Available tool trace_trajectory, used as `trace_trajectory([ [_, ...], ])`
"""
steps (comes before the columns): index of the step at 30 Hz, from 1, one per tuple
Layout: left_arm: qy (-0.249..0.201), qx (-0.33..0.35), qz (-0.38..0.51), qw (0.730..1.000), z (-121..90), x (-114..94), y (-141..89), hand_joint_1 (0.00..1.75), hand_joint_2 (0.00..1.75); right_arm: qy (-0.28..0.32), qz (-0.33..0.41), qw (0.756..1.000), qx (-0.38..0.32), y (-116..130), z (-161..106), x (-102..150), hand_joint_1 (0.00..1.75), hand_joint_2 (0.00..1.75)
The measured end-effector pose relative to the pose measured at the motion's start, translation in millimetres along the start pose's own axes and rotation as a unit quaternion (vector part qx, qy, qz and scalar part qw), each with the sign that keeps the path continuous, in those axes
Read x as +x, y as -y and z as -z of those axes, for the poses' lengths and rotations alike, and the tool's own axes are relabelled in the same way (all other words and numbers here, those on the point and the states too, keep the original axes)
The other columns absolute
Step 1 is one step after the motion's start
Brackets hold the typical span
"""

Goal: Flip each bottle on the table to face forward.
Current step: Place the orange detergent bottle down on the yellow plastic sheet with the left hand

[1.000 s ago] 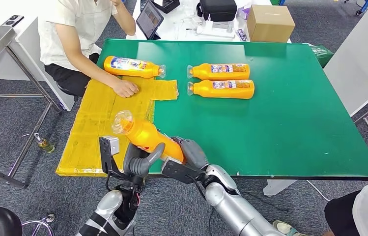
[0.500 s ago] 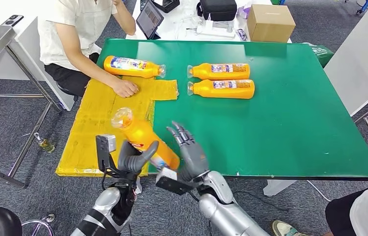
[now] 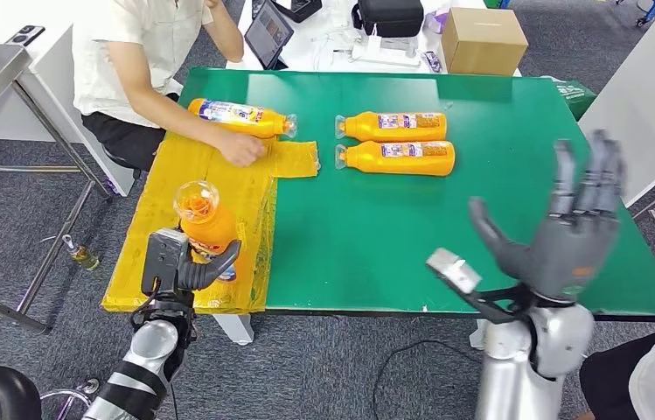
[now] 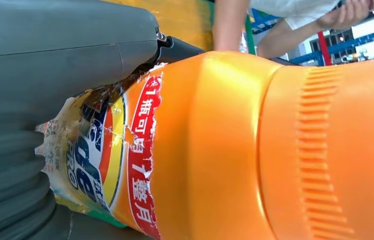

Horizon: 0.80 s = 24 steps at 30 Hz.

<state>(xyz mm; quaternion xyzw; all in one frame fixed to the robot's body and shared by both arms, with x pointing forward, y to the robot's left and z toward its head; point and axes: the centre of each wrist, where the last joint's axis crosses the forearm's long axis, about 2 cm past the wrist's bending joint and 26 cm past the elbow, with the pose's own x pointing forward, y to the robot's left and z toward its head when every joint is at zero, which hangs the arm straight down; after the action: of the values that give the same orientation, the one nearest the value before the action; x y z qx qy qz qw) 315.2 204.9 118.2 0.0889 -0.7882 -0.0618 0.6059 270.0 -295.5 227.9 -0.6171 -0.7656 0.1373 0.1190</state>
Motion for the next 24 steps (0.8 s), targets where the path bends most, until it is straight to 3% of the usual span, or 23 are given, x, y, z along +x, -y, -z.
trace_trajectory([
  [3, 0.028, 0.007, 0.129, 0.991, 11.2, 5.0, -7.8, 1.75, 1.75, -0.024, -0.008, 0.999, -0.021, 8.6, 1.4, -6.2, 0.00, 0.00],
  [9, 0.067, -0.027, 0.348, 0.935, 46.0, 12.4, -19.3, 1.75, 1.75, -0.049, 0.015, 0.998, -0.034, 7.5, -0.2, 0.6, 0.00, 0.00],
  [17, 0.052, -0.110, 0.495, 0.860, 81.7, 20.1, -10.6, 1.75, 1.75, -0.063, 0.053, 0.996, -0.031, -2.0, -3.8, 13.7, 0.00, 0.00],
  [24, 0.037, -0.178, 0.562, 0.807, 91.0, 21.3, 13.9, 1.75, 1.75, -0.076, 0.080, 0.994, -0.017, -9.3, -13.2, 21.0, 0.00, 0.00],
])
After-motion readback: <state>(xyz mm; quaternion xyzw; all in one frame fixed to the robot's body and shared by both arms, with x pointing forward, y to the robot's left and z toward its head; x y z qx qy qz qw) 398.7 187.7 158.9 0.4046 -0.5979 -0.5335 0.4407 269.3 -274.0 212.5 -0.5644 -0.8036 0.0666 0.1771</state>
